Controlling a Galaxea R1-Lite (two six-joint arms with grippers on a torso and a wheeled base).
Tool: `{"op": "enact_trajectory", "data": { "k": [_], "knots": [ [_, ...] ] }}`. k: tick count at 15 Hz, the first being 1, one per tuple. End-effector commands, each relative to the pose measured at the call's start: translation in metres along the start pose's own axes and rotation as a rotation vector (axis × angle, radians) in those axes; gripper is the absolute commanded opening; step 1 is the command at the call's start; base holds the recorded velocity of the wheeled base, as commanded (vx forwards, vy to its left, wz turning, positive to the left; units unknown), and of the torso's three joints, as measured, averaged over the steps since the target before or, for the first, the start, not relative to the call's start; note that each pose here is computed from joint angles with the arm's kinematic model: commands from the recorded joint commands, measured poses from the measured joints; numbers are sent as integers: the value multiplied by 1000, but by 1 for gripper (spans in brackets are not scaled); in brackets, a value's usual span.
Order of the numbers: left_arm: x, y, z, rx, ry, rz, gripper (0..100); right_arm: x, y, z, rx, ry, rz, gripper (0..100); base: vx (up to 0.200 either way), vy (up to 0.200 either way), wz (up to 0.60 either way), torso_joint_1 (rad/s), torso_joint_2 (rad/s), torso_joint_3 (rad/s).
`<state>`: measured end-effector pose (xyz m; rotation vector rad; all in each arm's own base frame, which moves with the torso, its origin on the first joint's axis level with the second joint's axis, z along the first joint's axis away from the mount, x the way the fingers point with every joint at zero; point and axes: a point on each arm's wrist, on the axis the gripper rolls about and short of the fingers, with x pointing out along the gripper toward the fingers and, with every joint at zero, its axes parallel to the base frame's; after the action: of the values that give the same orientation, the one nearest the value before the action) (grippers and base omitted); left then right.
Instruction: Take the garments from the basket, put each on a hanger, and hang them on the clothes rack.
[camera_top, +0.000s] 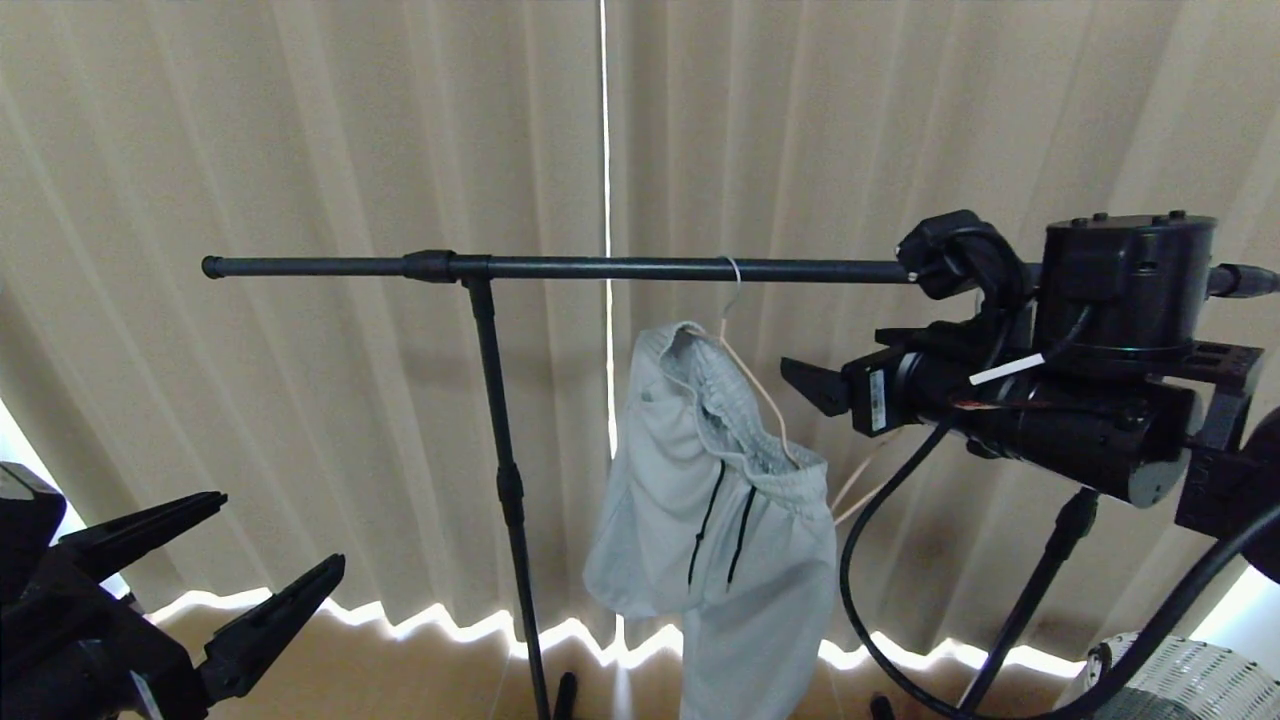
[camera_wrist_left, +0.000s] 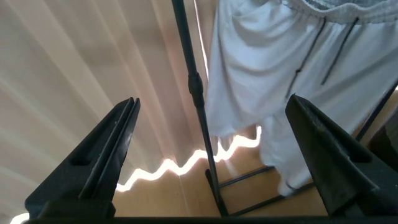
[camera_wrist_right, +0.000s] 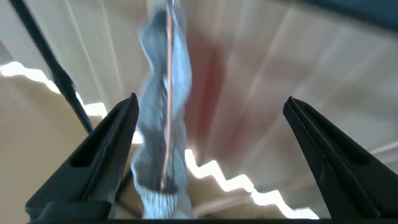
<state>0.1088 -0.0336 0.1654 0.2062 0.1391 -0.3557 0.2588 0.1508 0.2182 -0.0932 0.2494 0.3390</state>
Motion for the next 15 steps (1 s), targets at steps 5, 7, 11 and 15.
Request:
{"op": "enact_trajectory", "data": {
  "k": [5, 7, 11, 15],
  "knots": [
    [0, 0, -1, -1, 3, 0, 100, -55, -12, -2, 21, -108, -4, 100, 0, 0, 0, 0, 0, 0],
    [0, 0, -1, -1, 5, 0, 100, -70, -21, 0, 29, -135, -28, 100, 0, 0, 0, 0, 0, 0],
    [0, 0, -2, 2, 7, -2, 100, -90, -36, -17, 39, -116, -82, 100, 0, 0, 0, 0, 0, 0],
    [-1, -1, -2, 0, 6, 0, 100, -108, -46, -37, 31, -87, -132, 100, 0, 0, 0, 0, 0, 0]
  ]
}}
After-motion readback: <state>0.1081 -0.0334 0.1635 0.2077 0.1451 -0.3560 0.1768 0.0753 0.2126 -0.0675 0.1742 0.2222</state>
